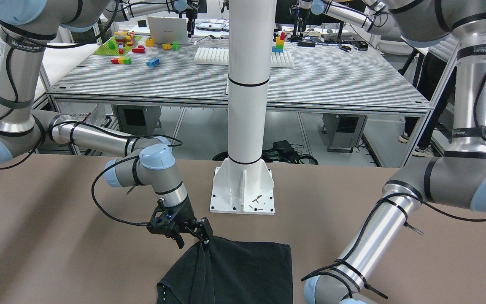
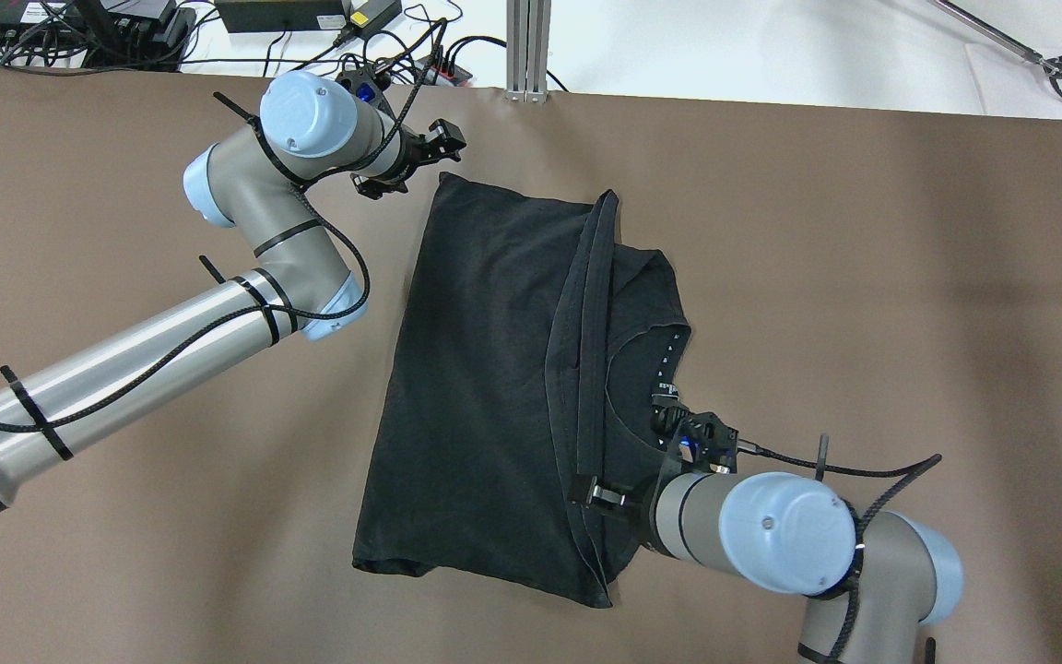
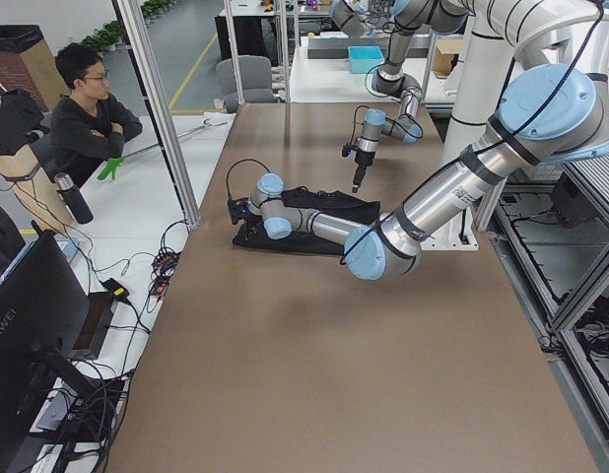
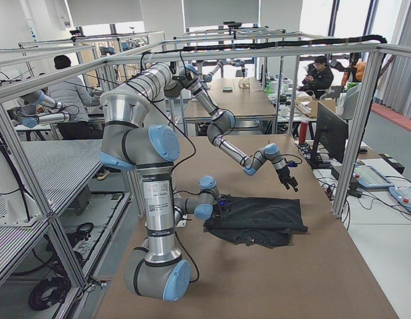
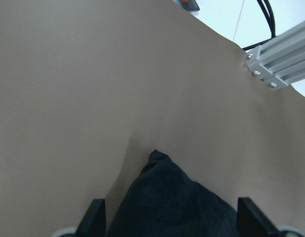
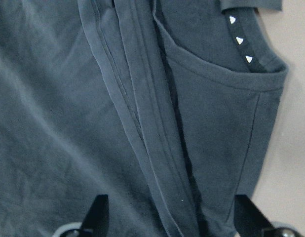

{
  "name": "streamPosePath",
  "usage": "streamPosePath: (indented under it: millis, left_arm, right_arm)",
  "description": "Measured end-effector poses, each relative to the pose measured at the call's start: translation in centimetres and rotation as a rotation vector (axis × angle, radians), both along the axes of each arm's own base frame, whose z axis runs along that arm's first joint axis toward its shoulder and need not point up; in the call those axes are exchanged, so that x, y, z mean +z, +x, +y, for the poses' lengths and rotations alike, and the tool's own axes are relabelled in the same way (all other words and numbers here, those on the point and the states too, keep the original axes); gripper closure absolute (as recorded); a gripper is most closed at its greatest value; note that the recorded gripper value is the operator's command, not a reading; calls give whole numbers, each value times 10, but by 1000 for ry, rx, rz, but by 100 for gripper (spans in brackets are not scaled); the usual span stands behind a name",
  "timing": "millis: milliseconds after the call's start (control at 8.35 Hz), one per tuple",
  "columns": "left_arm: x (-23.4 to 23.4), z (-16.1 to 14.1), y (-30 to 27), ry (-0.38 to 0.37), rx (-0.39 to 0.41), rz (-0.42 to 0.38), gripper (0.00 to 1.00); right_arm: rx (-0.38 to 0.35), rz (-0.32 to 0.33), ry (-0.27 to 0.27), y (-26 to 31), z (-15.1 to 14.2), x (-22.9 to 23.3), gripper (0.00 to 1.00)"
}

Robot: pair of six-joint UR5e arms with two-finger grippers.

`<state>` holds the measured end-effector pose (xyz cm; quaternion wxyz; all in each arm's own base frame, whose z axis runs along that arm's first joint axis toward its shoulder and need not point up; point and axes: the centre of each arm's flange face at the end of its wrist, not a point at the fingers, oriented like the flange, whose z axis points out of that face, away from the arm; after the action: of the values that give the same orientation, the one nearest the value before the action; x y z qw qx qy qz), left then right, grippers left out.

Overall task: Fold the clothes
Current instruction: 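Pull the held corner away from the robot with the left gripper while right holds, then drag the shirt's near edge toward the robot with the right gripper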

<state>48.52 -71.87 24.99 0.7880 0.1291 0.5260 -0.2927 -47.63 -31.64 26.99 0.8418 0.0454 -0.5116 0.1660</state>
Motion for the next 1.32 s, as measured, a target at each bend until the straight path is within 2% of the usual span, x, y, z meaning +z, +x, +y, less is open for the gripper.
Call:
streamPosePath:
  millis: [240,359,719,959,1318]
  left_arm:
    - [3,4,-4,-1,-3,7,6]
    - [1,6,-5,1,-5,14,6]
    - [6,10,-4,-3,-3,16,6]
    - [8,10,-4,-5,-5,15,6]
    - [12,11,-5,-8,-6,15,6]
  right_arm:
    - [-161,194,156,-34,23,0,53]
    - [-230,248,214,-43,33,-3,53]
    - [-321,301,305,-50,41,-4,51]
    - [-332,310,324,-52,42,-4,52]
    - [-381,336,380,-57,47,-5,59]
